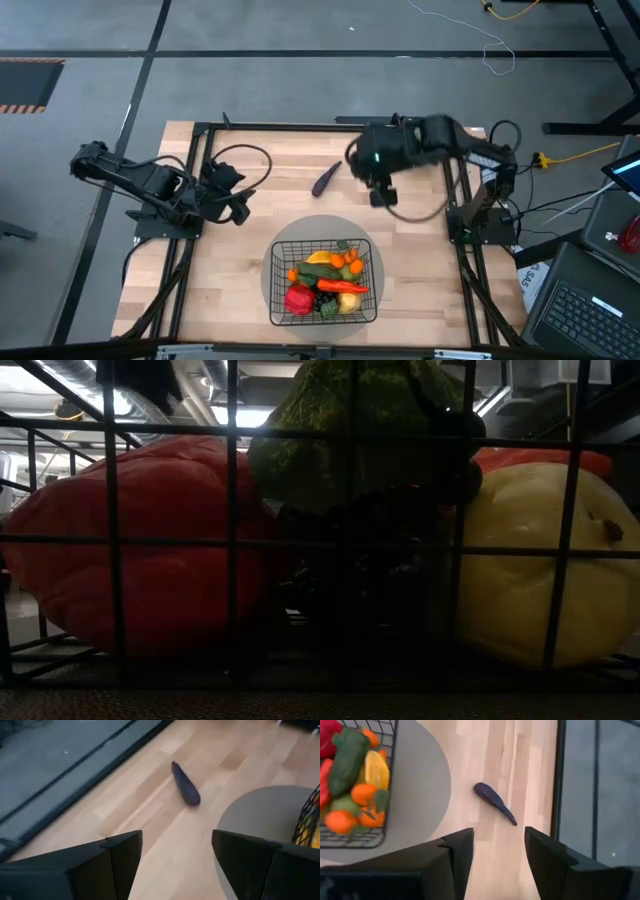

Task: Build produce basket
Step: Put the eggplant into the black wire basket

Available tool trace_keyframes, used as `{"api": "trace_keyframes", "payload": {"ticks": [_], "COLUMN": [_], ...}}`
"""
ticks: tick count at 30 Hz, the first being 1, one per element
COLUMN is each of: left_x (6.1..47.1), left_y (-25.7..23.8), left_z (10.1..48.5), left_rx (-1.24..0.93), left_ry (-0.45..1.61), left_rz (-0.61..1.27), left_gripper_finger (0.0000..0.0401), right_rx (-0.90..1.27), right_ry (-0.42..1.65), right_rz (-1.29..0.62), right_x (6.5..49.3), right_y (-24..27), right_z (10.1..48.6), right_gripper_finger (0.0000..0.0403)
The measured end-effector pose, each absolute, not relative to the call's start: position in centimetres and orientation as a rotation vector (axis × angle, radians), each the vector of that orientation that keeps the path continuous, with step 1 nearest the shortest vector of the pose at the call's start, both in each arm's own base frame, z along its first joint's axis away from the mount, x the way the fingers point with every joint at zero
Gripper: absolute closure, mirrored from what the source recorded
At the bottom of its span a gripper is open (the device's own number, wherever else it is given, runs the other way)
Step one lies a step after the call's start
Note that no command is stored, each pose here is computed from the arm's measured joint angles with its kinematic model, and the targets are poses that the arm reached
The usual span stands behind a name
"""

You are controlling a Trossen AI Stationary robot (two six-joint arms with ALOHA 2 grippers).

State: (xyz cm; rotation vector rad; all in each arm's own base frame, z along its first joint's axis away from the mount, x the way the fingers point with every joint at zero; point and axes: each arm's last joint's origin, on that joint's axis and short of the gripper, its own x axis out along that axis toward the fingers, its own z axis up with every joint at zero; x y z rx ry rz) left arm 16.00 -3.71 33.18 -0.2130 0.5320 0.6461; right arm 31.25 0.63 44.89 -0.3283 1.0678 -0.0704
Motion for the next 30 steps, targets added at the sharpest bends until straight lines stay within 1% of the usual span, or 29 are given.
{"api": "trace_keyframes", "payload": {"ticks": [6,10,12,14,17,25,30], "left_x": [14.1,13.1,12.8,12.4,11.8,11.1,11.1], "left_y": [-2.7,-2.4,-2.3,-2.2,-2.0,-1.8,-1.8], "left_z": [29.4,27.9,27.6,26.9,26.4,24.6,24.3], "left_rx": [-0.295,-0.305,-0.309,-0.291,-0.287,-0.299,-0.294], "left_ry": [0.416,0.327,0.27,0.246,0.205,0.194,0.2], "left_rz": [0.619,0.546,0.51,0.487,0.468,0.467,0.468], "left_gripper_finger": [0.0172,0.0172,0.0172,0.0172,0.0172,0.0172,0.0172], "right_rx": [-0.271,-0.279,-0.249,-0.201,-0.133,-0.064,-0.009], "right_ry": [1.086,1.117,1.112,1.088,1.052,1.136,1.225], "right_rz": [0.032,0.018,0.009,0.059,0.141,0.117,0.136], "right_x": [31.5,32.3,32.8,33.5,34.8,38.2,40.5], "right_y": [-4.7,-8.2,-9.8,-11.2,-12.9,-16.6,-17.8], "right_z": [44.4,43.2,42.7,41.9,40.4,35.1,30.7], "right_gripper_finger": [0.0238,0.0238,0.0238,0.0238,0.0238,0.0238,0.0238]}}
